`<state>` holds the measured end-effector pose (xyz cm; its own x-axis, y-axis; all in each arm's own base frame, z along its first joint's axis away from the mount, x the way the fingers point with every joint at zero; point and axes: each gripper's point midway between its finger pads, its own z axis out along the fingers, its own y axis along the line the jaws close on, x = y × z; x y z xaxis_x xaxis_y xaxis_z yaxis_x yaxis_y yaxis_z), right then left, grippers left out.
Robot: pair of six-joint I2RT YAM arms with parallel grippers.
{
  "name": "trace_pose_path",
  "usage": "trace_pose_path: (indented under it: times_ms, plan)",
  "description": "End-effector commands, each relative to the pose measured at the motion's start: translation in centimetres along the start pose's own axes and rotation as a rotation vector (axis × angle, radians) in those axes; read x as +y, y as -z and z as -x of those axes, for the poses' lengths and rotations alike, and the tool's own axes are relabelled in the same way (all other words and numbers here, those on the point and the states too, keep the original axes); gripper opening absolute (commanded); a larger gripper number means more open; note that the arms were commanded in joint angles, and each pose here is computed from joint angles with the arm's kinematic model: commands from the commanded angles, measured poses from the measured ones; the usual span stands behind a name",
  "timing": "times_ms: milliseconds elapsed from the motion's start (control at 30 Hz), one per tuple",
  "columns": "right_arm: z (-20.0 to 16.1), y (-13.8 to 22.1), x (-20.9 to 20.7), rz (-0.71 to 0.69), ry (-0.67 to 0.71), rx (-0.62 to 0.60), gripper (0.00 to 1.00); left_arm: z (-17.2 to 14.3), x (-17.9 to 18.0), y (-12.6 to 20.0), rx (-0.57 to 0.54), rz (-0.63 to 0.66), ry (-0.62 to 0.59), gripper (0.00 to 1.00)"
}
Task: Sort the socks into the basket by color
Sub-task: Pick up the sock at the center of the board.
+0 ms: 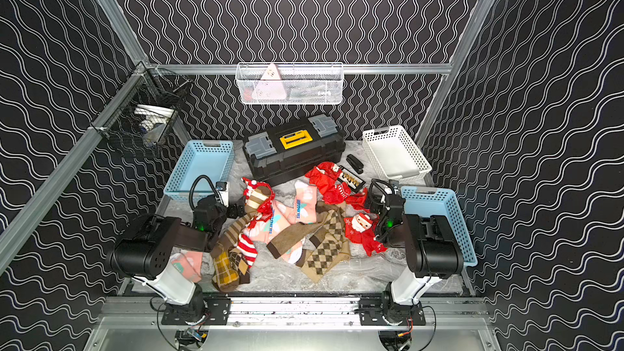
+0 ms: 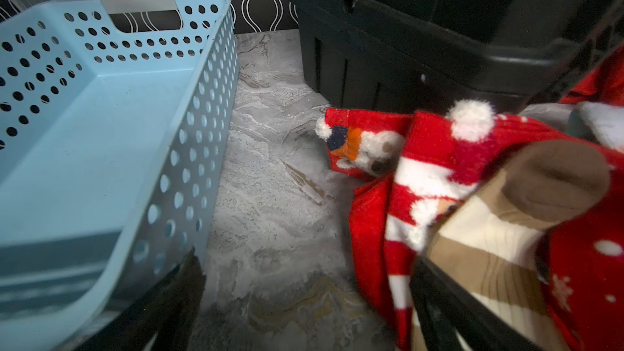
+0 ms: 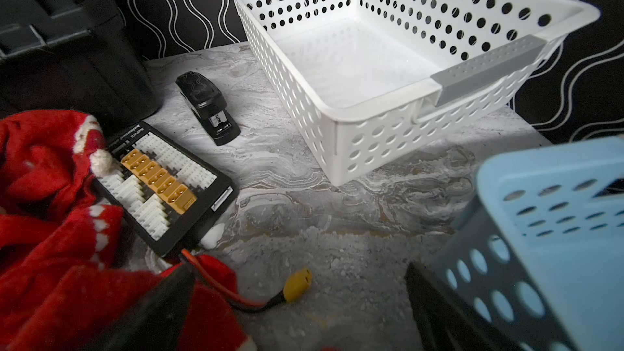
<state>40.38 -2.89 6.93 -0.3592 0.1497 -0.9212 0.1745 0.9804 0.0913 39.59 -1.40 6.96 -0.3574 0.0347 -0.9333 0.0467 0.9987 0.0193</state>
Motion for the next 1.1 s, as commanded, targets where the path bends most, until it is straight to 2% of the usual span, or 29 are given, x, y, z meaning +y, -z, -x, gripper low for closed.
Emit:
trace_pose_path:
  times_ms: [0, 467, 700, 833, 1067]
  plan:
    - [0.3, 0.0, -0.1, -0.008, -0.013, -0.011, 1.00, 0.7, 0.1, -0.1, -0.026, 0.004, -0.008, 0.99]
    - [0.3, 0.0, -0.1, -0.007, -0.013, -0.013, 1.00, 0.8, -0.1, -0.1, -0.028, -0.001, -0.004, 0.99]
    - [0.3, 0.0, -0.1, -0.005, -0.015, -0.013, 1.00, 0.8, 1.0, -0.1, -0.022, 0.090, -0.004, 0.99]
    - [1.0, 0.3, -1.0, -0.064, -0.047, -0.028, 1.00, 1.9, 0.9, -0.1, -0.001, 0.115, -0.020, 0.99]
    - [3.8, 0.4, -1.9, -0.149, -0.058, 0.067, 1.00, 5.1, 0.4, 1.5, -0.018, 0.154, -0.057, 0.99]
